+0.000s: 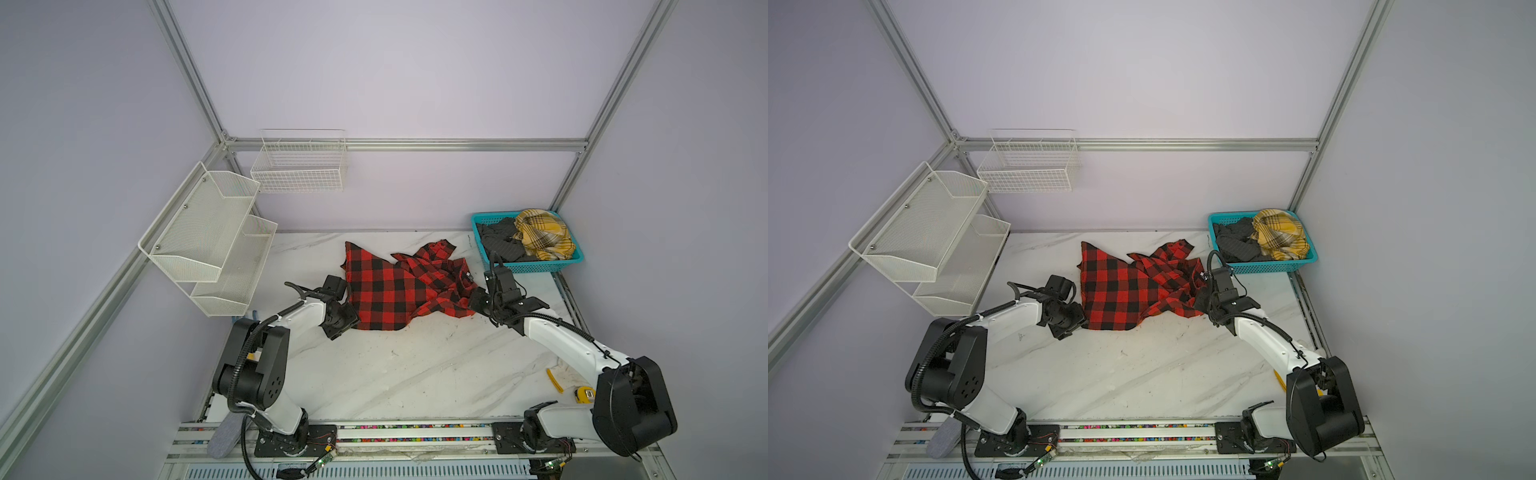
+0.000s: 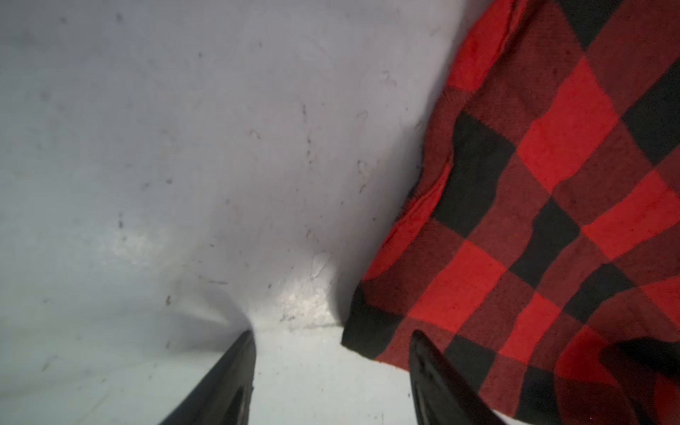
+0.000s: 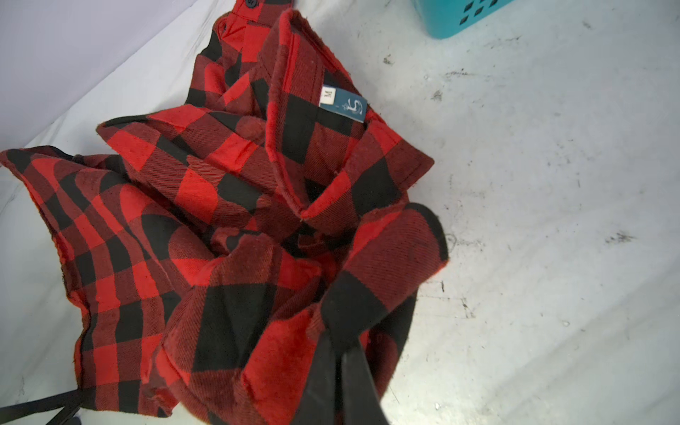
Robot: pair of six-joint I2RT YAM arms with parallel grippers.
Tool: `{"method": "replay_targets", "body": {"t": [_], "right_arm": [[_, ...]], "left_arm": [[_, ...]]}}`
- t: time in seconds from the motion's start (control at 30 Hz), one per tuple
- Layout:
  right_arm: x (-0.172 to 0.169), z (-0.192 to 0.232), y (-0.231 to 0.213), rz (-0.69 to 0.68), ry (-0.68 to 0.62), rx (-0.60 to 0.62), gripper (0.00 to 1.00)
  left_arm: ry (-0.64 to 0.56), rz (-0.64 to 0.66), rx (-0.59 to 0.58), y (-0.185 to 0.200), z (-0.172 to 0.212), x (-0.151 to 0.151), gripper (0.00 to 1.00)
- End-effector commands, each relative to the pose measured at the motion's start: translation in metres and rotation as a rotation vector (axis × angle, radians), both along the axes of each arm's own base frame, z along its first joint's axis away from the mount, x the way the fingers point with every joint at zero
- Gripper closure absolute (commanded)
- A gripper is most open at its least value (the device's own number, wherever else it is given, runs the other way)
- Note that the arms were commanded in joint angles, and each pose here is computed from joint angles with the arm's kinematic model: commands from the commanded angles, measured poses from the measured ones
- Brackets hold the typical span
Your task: Fold and stack the long sleeve shirts
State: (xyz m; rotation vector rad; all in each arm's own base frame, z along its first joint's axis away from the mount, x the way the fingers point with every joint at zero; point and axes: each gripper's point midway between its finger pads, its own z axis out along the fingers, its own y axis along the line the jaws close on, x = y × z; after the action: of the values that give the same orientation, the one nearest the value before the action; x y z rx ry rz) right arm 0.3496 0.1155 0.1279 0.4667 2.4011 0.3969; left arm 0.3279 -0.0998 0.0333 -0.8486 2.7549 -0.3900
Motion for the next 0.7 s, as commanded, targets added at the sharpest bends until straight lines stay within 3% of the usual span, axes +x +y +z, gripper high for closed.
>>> {"method": "replay_targets", "body": {"t": [0.0,0.23,0.37,0.4,0.5,0.67], "right_arm": [[0.004,0.01,0.006,0.004,-0.012,0.028,1.0],[0.008,0.018,0.009,0.005,-0.028,0.041,1.0],[0.017,0.026,0.012,0.015,-0.043,0.04,1.0],[0.022,0.035,0.013,0.021,-0.064,0.039,1.0],[0.054,0.058,0.02,0.056,-0.119,0.01,1.0],[0.148,0.156,0.031,0.08,-0.336,-0.037,1.0]], "left_arm": [[-0.074,-0.004,-0.067,-0.014,0.017,0.034,0.44],[-0.047,0.005,-0.092,-0.019,0.001,0.034,0.7],[-0.062,-0.011,-0.1,-0.022,0.008,0.044,1.0],[-0.075,-0.014,-0.091,-0.021,0.016,0.049,1.0],[-0.191,-0.026,-0.011,-0.01,0.07,0.085,1.0],[-0.56,0.058,0.131,0.039,0.247,0.164,1.0]]}}
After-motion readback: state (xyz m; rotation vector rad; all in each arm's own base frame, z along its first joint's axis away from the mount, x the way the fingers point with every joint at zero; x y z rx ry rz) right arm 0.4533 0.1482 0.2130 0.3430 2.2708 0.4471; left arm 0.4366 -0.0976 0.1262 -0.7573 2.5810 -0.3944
